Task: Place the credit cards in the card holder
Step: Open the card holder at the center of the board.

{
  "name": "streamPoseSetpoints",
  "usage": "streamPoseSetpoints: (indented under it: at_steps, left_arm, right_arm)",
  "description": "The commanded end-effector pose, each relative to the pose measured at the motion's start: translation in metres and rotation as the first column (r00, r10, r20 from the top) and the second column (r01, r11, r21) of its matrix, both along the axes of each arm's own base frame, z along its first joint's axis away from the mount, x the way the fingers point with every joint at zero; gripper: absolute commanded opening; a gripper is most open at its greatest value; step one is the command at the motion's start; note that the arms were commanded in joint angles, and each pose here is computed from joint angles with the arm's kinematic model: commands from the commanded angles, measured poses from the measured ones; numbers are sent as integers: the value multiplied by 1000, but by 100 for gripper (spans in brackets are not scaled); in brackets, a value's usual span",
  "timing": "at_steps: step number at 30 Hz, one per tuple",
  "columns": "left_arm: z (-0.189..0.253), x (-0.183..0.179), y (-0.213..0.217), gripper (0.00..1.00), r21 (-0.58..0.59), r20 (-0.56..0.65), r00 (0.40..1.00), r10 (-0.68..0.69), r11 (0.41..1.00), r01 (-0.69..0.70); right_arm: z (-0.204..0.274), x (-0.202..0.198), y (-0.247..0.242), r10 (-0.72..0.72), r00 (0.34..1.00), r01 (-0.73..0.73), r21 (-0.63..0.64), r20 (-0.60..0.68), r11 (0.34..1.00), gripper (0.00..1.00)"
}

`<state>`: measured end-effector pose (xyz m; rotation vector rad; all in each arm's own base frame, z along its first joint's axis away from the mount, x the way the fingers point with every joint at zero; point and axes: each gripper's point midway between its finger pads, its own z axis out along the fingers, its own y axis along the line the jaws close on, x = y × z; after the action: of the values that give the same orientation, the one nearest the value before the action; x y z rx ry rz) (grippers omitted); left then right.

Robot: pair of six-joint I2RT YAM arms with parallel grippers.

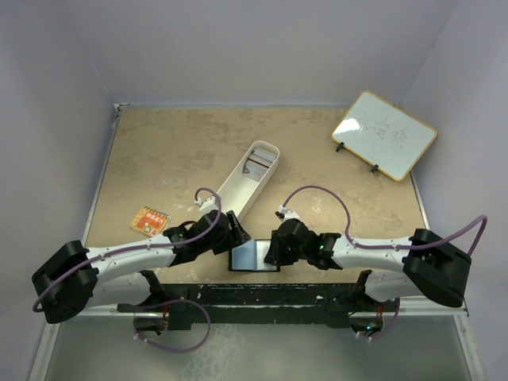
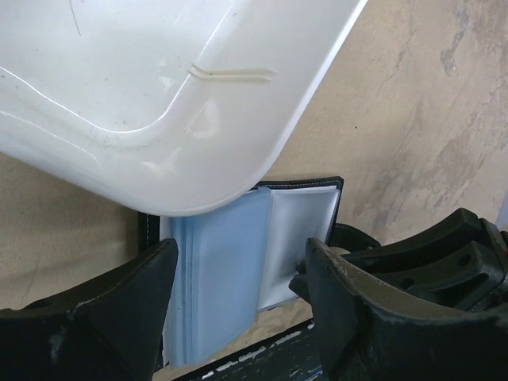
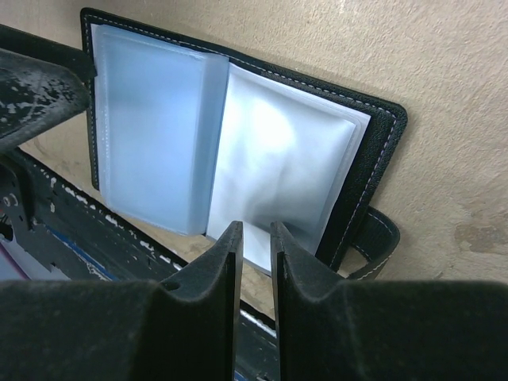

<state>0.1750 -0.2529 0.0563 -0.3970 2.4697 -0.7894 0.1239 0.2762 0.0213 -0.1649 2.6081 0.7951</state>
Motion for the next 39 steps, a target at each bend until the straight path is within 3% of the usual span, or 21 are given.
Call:
streamPoseSetpoints:
  at_steps: [1, 14, 26, 39]
  left_arm:
    - [9, 3, -16, 63, -75, 30, 999, -27, 997, 30]
    - [11, 1, -15, 63, -82, 18, 1000, -21, 996, 22]
    - [53, 8, -19, 63, -149, 74, 997, 6, 989, 6]
    - [25, 6, -15, 63, -88, 43, 999, -4, 996, 8]
  right_arm:
    - [-5, 1, -2, -10, 1000, 10, -11, 9, 1000, 22]
    - [-6, 0, -1, -4, 1000, 4, -12, 7, 1000, 22]
    - [-6, 1, -1, -4, 1000, 4, -13, 9, 1000, 22]
    - [-4, 1, 0, 2, 1000, -2, -19, 9, 1000, 21]
